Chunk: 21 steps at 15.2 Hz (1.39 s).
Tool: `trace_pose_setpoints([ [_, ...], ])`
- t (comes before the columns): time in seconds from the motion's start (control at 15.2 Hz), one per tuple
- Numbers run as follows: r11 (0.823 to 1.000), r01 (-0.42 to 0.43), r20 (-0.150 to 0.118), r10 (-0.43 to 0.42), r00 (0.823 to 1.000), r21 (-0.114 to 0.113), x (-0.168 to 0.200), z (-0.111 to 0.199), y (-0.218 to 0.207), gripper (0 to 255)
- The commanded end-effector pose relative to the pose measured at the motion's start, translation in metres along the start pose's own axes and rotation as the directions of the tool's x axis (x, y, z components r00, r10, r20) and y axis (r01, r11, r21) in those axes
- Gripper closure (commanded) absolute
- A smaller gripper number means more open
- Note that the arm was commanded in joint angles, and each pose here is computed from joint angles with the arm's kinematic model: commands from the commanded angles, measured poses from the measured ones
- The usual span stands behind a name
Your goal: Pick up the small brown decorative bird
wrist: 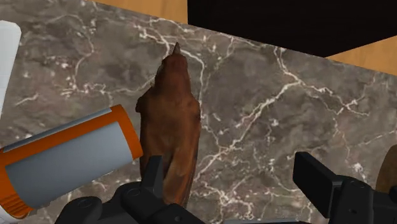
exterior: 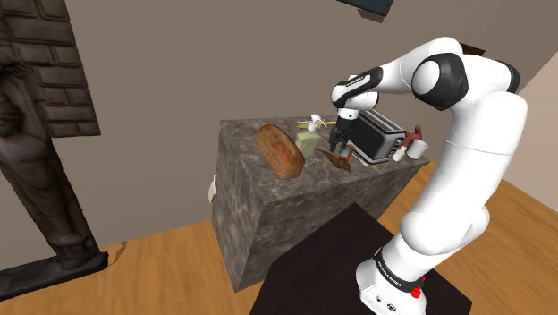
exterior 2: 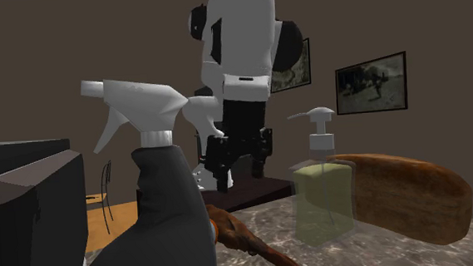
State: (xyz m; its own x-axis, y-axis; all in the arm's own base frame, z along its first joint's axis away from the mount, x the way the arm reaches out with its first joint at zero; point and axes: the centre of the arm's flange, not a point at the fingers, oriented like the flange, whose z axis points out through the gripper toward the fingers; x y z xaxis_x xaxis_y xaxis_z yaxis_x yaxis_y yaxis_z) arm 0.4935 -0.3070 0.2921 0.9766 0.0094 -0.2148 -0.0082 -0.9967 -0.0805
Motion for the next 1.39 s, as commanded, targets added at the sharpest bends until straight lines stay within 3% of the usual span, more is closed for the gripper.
trace_pose_setpoints([
  [0.0, 1.000, -0.001, 0.003, 0.001, 1.000, 0.007, 0.016, 0.014, 0.017, 0],
  [0.2, 1.000, -0.003, 0.008, 0.003, 1.000, 0.016, 0.036, 0.033, 0.045, 0],
  [0.79, 1.000, -0.003, 0.008, 0.003, 1.000, 0.016, 0.044, 0.071, 0.049, 0],
  [0.86, 1.000, -0.003, 0.008, 0.003, 1.000, 0.016, 0.043, 0.071, 0.048, 255],
  [1.32, 1.000, -0.003, 0.008, 0.003, 1.000, 0.016, 0.044, 0.072, 0.049, 255],
])
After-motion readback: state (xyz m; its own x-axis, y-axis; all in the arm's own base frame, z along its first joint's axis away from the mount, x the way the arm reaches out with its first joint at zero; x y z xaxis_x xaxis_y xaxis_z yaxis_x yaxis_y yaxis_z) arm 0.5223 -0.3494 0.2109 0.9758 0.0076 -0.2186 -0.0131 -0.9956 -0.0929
